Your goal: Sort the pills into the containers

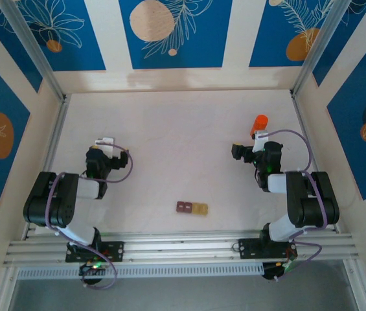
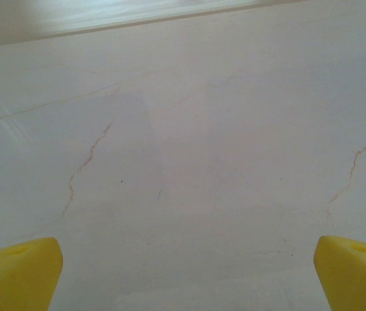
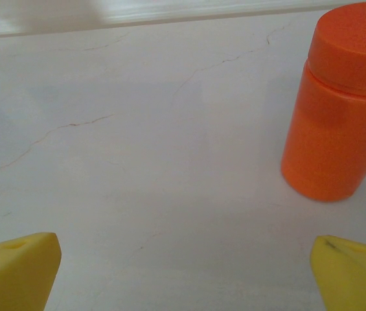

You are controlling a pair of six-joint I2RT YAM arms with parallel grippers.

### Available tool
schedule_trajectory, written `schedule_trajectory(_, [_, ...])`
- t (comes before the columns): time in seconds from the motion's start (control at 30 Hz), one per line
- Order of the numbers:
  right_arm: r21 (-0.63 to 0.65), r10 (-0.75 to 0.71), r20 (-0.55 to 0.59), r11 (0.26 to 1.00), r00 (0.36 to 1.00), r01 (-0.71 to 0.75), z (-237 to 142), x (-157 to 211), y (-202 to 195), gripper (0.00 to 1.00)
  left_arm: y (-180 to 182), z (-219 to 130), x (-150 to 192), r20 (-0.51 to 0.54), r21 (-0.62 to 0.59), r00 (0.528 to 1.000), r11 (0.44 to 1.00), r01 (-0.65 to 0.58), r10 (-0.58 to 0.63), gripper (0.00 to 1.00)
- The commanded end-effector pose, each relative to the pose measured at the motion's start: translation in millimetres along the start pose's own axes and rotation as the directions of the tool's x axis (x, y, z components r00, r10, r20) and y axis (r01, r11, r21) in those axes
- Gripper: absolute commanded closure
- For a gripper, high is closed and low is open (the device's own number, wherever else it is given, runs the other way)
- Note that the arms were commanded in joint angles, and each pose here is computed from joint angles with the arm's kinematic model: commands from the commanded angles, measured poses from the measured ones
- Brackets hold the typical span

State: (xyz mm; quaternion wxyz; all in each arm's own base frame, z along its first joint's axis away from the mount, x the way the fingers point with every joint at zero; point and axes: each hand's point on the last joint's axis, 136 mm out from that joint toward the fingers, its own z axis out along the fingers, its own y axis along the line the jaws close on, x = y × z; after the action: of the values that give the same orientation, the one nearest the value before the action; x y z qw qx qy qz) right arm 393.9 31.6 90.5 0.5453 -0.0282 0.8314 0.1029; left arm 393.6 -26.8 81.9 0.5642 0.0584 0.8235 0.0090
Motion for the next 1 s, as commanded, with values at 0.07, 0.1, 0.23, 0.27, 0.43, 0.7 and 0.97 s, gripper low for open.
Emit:
schedule_trajectory(0.07, [-0.019,0.013,0.014,1.0,1.0,-0.013,1,-5,2,0.01,10,-2,-9,0.034,-0.055,0.999,0.998,0.023,-0.021,0.01])
schedule_trajectory(0.1, [-0.02,0.014,0.014,1.0,1.0,-0.014,1,-5,2,0.01,17,-4,-9,0.042,-0.097,0.999,0.995,0.037,-0.033,0.01])
schedule_trajectory(0.23, [-0.027,0.022,0.014,0.999,1.0,-0.022,0,-5,1,0.01,30,-8,-8,0.059,-0.172,0.996,0.983,0.07,-0.061,0.01])
schedule_trajectory(0.27, [-0.027,0.023,0.014,0.999,1.0,-0.023,0,-5,1,0.01,30,-9,-7,0.059,-0.171,0.996,0.983,0.07,-0.061,0.01])
schedule_trajectory(0.43, [-0.025,0.02,0.014,0.999,1.0,-0.02,1,-5,2,0.01,27,-7,-7,0.052,-0.151,0.997,0.987,0.063,-0.056,0.01])
schedule_trajectory(0.7, [-0.019,0.011,0.011,1.0,1.0,-0.011,1,-4,2,0.01,23,-5,-8,0.046,-0.135,0.998,0.99,0.049,-0.043,0.01])
schedule_trajectory(0.97, [-0.014,-0.002,0.017,1.0,1.0,0.002,0,-4,3,0.01,19,-6,-9,0.048,-0.156,0.999,0.988,0.017,-0.01,0.01])
